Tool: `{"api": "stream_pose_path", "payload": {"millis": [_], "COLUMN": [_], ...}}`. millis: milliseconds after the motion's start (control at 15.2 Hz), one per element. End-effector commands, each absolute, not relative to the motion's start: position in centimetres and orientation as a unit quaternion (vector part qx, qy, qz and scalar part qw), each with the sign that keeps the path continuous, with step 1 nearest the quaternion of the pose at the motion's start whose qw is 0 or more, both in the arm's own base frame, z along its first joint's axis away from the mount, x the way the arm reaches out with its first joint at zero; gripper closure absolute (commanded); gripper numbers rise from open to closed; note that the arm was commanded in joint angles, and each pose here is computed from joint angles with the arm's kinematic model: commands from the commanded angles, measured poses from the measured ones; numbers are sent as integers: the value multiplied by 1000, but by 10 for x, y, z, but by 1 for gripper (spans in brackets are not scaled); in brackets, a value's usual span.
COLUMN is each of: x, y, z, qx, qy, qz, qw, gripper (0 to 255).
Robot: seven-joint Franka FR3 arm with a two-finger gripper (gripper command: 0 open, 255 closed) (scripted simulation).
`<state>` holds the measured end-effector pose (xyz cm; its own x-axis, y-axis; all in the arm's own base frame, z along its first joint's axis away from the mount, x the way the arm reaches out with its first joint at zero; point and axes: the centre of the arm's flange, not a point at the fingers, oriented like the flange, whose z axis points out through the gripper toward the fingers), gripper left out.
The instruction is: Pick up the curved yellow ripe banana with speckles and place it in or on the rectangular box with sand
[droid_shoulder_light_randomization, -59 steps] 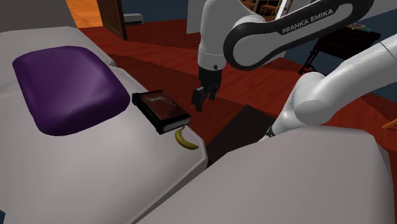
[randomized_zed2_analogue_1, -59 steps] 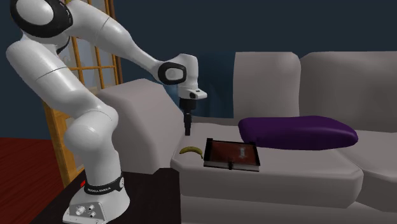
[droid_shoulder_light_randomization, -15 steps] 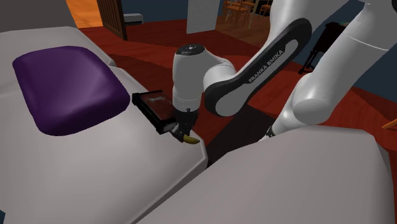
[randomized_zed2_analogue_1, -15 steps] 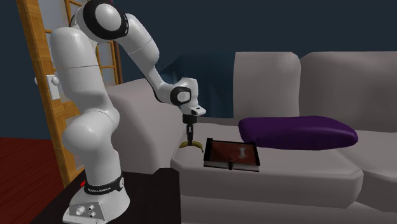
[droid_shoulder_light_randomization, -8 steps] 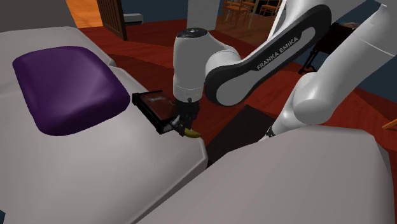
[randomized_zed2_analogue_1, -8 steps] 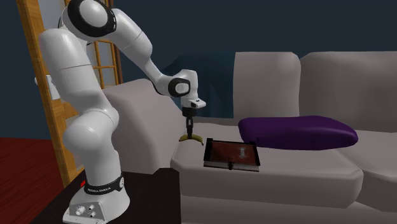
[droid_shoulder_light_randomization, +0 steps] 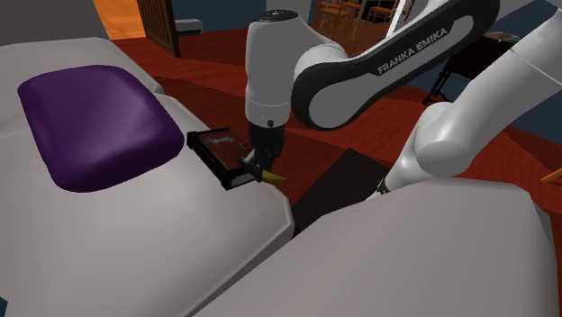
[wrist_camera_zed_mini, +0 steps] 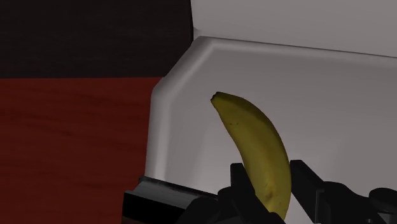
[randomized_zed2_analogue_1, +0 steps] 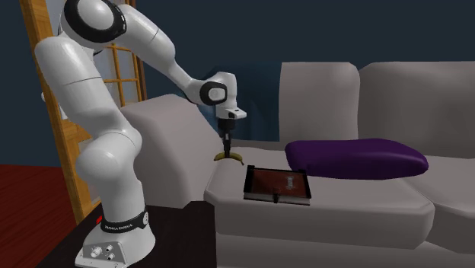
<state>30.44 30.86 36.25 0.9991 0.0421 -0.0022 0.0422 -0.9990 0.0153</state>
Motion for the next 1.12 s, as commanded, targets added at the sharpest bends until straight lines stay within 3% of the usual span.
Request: {"api": "stream_pose_path", "payload": {"millis": [0, 924, 1056], "x": [317, 500, 500], "y": [306, 267, 267], "z": [368, 379, 368], "qx": [1000, 1000, 1000], "qy": [21, 21, 21], "qz": [-1, -1, -1], "qw": [8, 8, 8], "gripper": [255, 255, 255]}}
